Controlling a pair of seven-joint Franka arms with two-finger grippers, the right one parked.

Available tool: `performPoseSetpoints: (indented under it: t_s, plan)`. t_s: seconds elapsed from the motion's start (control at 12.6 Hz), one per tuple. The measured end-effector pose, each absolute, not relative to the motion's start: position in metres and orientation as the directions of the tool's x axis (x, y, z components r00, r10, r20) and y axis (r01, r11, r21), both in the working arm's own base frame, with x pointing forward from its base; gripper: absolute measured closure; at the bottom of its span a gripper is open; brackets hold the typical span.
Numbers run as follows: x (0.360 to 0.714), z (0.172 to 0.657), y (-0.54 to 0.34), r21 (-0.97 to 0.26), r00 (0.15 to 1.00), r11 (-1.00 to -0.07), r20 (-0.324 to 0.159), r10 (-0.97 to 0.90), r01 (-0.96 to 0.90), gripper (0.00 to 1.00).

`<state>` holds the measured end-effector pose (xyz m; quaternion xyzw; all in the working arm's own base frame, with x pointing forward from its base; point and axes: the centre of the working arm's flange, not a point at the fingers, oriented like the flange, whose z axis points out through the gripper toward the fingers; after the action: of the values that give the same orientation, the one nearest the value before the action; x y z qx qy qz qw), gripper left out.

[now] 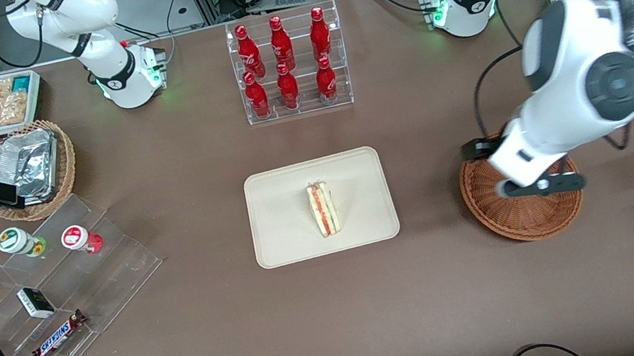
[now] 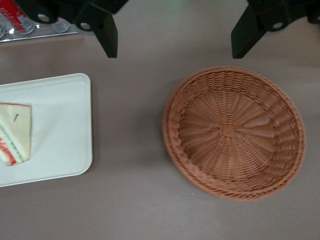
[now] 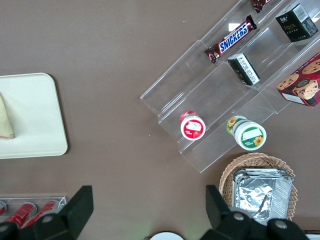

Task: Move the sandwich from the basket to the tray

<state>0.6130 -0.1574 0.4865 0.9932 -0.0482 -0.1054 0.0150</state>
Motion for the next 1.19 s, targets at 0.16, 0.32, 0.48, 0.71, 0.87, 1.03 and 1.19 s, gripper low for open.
performPoseSetpoints:
  t_s: [0.16, 0.32, 0.48, 0.71, 0.87, 1.03, 1.19]
  plan:
    - [0.613, 0.491, -0.123, 0.050, 0.974, -0.995, -0.204, -0.097, -0.089, 0.00]
    - [0.612, 0.498, -0.098, 0.053, 0.977, -0.996, -0.195, -0.084, -0.075, 0.00]
    - [0.603, 0.508, -0.083, 0.048, 0.978, -0.995, -0.186, -0.094, -0.087, 0.00]
    - [0.583, 0.531, -0.064, 0.045, 0.982, -0.996, -0.165, -0.088, -0.082, 0.00]
    - [0.565, 0.542, -0.061, 0.040, 0.984, -0.996, -0.158, -0.087, -0.082, 0.00]
    - [0.550, 0.548, -0.056, 0.035, 0.984, -0.996, -0.160, -0.082, -0.077, 0.00]
    - [0.541, 0.552, -0.050, 0.034, 0.982, -0.997, -0.172, -0.072, -0.067, 0.00]
